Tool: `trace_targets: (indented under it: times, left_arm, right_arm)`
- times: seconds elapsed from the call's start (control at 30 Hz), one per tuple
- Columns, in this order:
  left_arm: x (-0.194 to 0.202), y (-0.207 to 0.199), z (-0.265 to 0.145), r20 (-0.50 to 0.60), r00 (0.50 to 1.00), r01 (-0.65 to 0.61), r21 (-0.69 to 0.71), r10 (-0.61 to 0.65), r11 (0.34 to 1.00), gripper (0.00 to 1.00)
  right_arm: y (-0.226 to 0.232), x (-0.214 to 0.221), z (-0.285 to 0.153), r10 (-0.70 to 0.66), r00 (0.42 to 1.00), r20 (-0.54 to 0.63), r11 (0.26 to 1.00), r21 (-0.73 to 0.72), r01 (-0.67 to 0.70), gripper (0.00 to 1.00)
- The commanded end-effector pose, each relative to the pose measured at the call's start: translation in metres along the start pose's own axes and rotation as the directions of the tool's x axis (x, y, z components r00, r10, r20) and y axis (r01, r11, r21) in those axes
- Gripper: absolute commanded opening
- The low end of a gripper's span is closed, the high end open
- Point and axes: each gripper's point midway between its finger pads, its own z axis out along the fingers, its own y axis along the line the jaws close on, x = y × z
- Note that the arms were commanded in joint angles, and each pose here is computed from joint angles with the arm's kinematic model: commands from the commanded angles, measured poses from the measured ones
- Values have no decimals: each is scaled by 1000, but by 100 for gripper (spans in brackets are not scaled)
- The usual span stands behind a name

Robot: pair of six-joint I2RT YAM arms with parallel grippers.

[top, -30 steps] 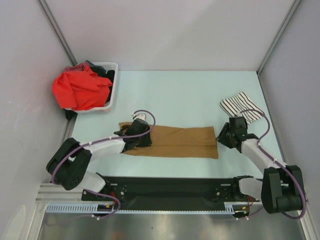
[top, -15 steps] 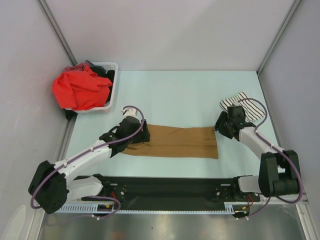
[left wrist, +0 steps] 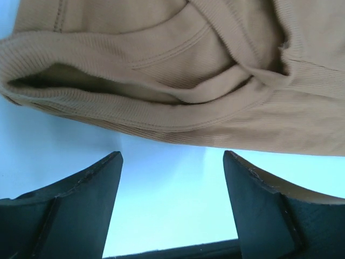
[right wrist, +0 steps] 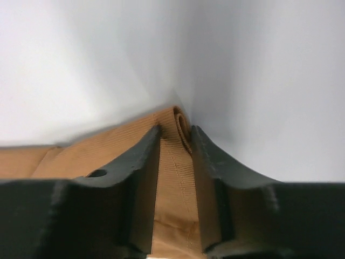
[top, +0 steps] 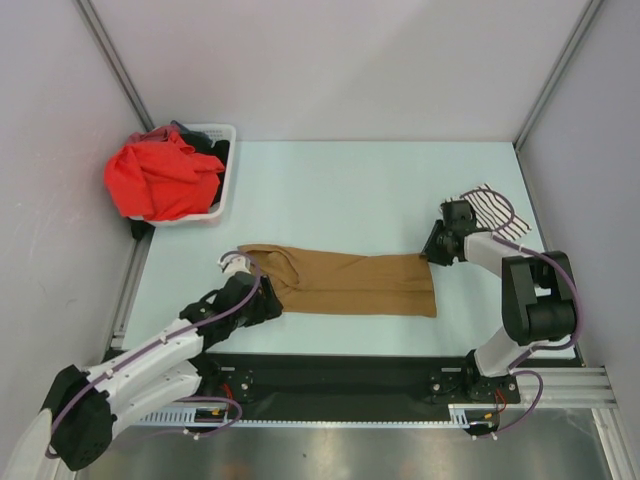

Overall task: Fold and stack the tank tops
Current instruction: Fold the tank top

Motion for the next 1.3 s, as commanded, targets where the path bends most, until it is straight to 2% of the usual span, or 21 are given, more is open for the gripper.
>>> trace_targets:
  times: [0.0,0.03,0.17,0.37,0.43,0.5,0.53,0.6,0.63,0.7,0.73,0.77,0.8,0.83,0.9,0.93,1.0,1.07,1.17,1.23,1.27]
  left_arm:
    - [-7,1,13,12,996,87,-8,-87,996,81]
    - [2,5,19,-39,995,89,-17,-89,996,80]
    - [-21,6,40,-23,988,155,-1,-155,988,77]
    - [-75,-9,71,-11,986,166,-37,-167,985,77]
    - [-104,-22,90,-5,986,164,-47,-164,985,77]
    - [-108,-22,120,-54,985,155,-98,-161,983,77]
    - [-141,-45,129,-20,987,161,-54,-162,986,77]
    - [-136,-52,162,-112,980,159,-61,-165,985,75]
    - [-169,-78,169,-80,985,151,-4,-151,989,74]
    - [-171,-94,200,-124,983,137,20,-133,990,73]
    - [-209,-125,204,-72,993,101,79,-96,992,72]
    - [-219,-137,212,-70,995,78,90,-71,993,72]
    - [-201,-141,242,-123,992,44,64,-36,997,72]
    - [-238,-178,236,-70,998,6,123,3,992,72]
    - [-224,-205,264,-105,993,-37,172,55,984,72]
    - [-246,-237,256,-52,996,-51,253,66,966,73]
    - [-242,-253,263,-48,995,-64,299,82,952,76]
    - [-255,-265,250,-11,995,-93,350,104,932,84]
    - [-274,-236,229,46,990,-141,248,134,959,95]
    - [-264,-202,225,19,990,-139,173,138,975,96]
    - [-285,-195,199,67,990,-133,160,124,978,96]
  right_arm:
    - [11,-11,8,3,1000,16,1000,-22,-3,28]
    - [11,-13,9,6,1000,20,1000,-19,-6,23]
    - [4,-9,12,12,1000,11,1000,15,-12,8]
    - [-26,14,-2,71,997,-14,987,145,-68,3]
    - [-31,23,-11,95,995,-21,984,155,-91,5]
    - [-37,46,-17,109,992,-59,981,167,-98,8]
    - [-41,52,-20,119,991,-61,977,186,-105,9]
    - [-41,78,-34,131,988,-84,967,232,-108,15]
    - [-43,85,-37,125,989,-74,961,256,-103,16]
    - [-35,118,-47,124,985,-116,961,260,-90,20]
    - [-27,132,-50,118,982,-150,968,237,-80,20]
    - [-22,144,-52,113,979,-170,972,222,-73,20]
    - [-8,168,-56,90,976,-198,983,177,-55,20]
    - [4,180,-59,74,972,-221,990,133,-45,20]
    - [25,199,-64,68,967,-247,996,74,-51,21]
    - [39,212,-70,26,960,-278,1000,22,-20,21]
    - [55,217,-74,-32,954,-297,999,-45,19,22]
    - [68,214,-79,-88,957,-278,993,-96,63,39]
    - [60,200,-85,-124,968,-217,991,-80,108,52]
    - [59,188,-92,-141,977,-161,987,-104,125,54]
    - [60,184,-92,-149,979,-140,983,-131,131,54]
